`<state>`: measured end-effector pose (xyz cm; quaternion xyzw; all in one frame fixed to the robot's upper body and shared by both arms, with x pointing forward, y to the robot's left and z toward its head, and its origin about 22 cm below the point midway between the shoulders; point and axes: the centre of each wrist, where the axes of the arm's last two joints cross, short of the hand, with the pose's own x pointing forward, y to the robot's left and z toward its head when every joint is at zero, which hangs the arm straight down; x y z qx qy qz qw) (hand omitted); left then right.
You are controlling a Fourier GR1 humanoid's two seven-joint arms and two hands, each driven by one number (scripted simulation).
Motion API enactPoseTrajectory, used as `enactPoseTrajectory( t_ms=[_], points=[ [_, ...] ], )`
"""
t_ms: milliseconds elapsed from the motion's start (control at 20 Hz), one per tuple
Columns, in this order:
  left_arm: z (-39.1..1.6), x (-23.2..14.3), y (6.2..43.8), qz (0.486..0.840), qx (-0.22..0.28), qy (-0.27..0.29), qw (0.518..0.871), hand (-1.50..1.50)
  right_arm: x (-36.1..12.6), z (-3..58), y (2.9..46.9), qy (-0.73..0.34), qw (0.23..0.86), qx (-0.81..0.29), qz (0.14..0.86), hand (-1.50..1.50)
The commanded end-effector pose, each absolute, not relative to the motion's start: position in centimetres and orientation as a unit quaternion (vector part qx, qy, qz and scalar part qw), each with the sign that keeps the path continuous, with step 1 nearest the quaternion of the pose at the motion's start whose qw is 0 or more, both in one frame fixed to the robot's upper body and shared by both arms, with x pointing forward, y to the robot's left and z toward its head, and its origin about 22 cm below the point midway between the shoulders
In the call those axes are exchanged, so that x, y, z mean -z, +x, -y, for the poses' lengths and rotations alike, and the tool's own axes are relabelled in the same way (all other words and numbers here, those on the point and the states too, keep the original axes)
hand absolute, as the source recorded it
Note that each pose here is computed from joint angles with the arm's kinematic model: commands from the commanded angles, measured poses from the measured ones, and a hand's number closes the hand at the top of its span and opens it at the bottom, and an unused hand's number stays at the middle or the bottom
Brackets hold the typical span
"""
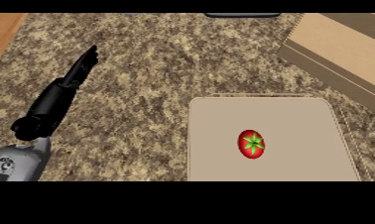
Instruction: Pick the tomato from the tray and place it in the cardboard box
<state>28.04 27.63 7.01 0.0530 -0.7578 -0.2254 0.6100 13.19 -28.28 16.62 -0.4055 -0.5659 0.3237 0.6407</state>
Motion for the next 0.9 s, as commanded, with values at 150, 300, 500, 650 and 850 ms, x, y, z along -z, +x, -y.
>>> enactPoseTrajectory(
  t_ms=[150, 300, 500, 650, 850],
  points=[
    [-25.8, -7.1, 29.2, 0.757, 0.240, 0.030, 0.607, 0.00, -19.8, 24.1, 12.0, -0.418, 0.658, -0.415, 0.468, -1.50],
    [-25.5, -8.1, 30.1, 0.763, 0.245, 0.025, 0.598, 0.00, -20.0, 23.1, 12.6, -0.428, 0.675, -0.419, 0.430, -1.50],
    [-26.2, -8.2, 30.4, 0.759, 0.249, 0.026, 0.601, 0.00, -19.0, 21.9, 14.3, -0.420, 0.696, -0.434, 0.389, -1.50],
    [-25.2, -7.2, 29.5, 0.758, 0.251, 0.024, 0.601, 0.00, -18.2, 20.4, 13.9, -0.404, 0.710, -0.430, 0.385, -1.50],
    [-24.8, -7.1, 30.3, 0.758, 0.241, 0.030, 0.606, 0.00, -17.3, 19.0, 16.0, -0.397, 0.720, -0.429, 0.373, -1.50]
  ],
)
